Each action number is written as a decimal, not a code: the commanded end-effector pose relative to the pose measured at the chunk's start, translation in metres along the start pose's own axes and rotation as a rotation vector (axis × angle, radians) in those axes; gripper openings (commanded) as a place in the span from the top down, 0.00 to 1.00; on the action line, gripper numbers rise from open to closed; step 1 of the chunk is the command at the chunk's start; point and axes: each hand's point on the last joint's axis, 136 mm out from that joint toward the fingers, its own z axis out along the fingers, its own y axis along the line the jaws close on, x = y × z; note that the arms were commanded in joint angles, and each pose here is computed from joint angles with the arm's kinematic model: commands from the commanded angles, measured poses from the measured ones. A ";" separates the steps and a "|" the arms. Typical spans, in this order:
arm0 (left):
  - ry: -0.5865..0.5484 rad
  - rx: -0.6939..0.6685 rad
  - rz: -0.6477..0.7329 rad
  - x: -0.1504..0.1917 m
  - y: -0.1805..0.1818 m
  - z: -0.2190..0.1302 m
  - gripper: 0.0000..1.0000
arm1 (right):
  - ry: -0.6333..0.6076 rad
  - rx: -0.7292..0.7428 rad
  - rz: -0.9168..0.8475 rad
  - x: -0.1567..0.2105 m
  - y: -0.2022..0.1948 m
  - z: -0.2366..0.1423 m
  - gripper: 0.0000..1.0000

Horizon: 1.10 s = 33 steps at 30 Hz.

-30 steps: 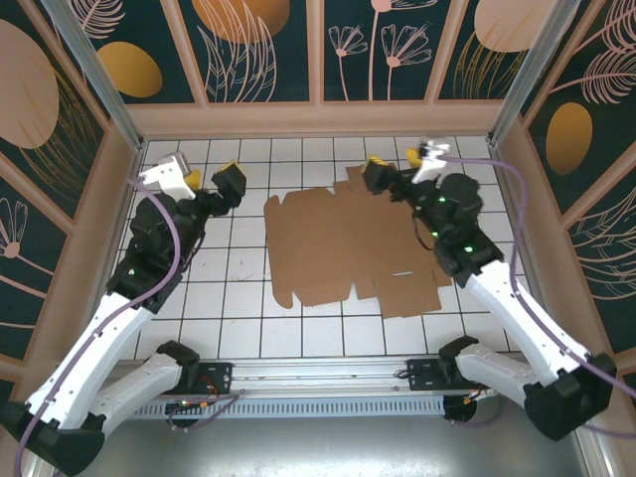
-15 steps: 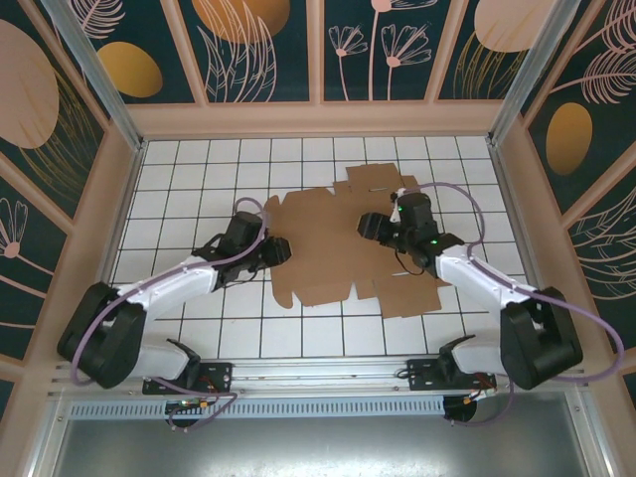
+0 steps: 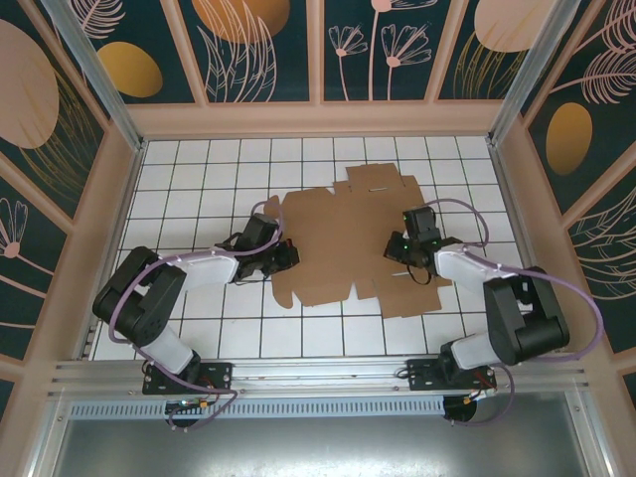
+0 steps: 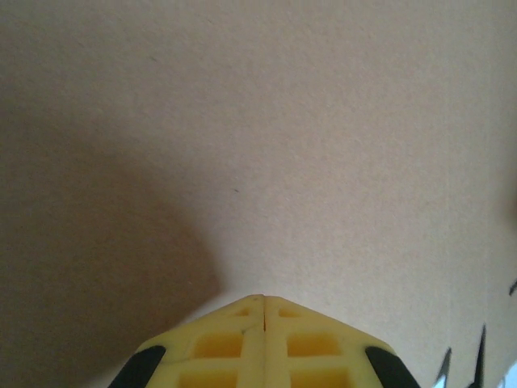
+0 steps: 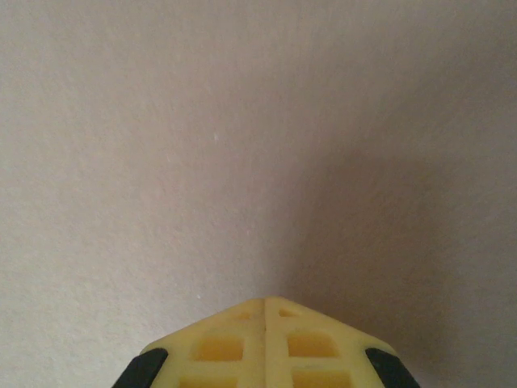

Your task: Fold the paper box

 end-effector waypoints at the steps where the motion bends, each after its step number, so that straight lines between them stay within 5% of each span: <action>1: -0.032 -0.059 -0.061 -0.006 0.023 -0.003 1.00 | 0.127 -0.018 -0.044 0.034 0.008 0.017 1.00; 5: -0.096 -0.026 -0.157 -0.015 0.044 -0.015 1.00 | 0.196 -0.071 -0.060 0.057 0.028 0.035 1.00; 9: -0.147 -0.055 -0.105 -0.027 0.039 -0.036 1.00 | 0.232 -0.104 -0.161 0.063 0.059 0.050 1.00; 18: -0.189 -0.124 -0.029 -0.035 0.034 -0.068 0.98 | 0.204 -0.309 -0.293 0.023 0.140 0.067 0.98; 21: -0.132 -0.206 -0.059 -0.019 0.057 -0.062 1.00 | 0.163 -0.395 -0.309 0.005 0.162 0.042 0.86; 28: -0.183 -0.196 -0.079 -0.009 0.065 -0.080 1.00 | 0.092 -0.540 -0.061 -0.013 0.113 -0.022 0.26; 33: -0.185 -0.147 -0.049 -0.013 0.054 -0.080 0.97 | 0.106 -0.391 -0.057 0.006 0.069 -0.018 0.24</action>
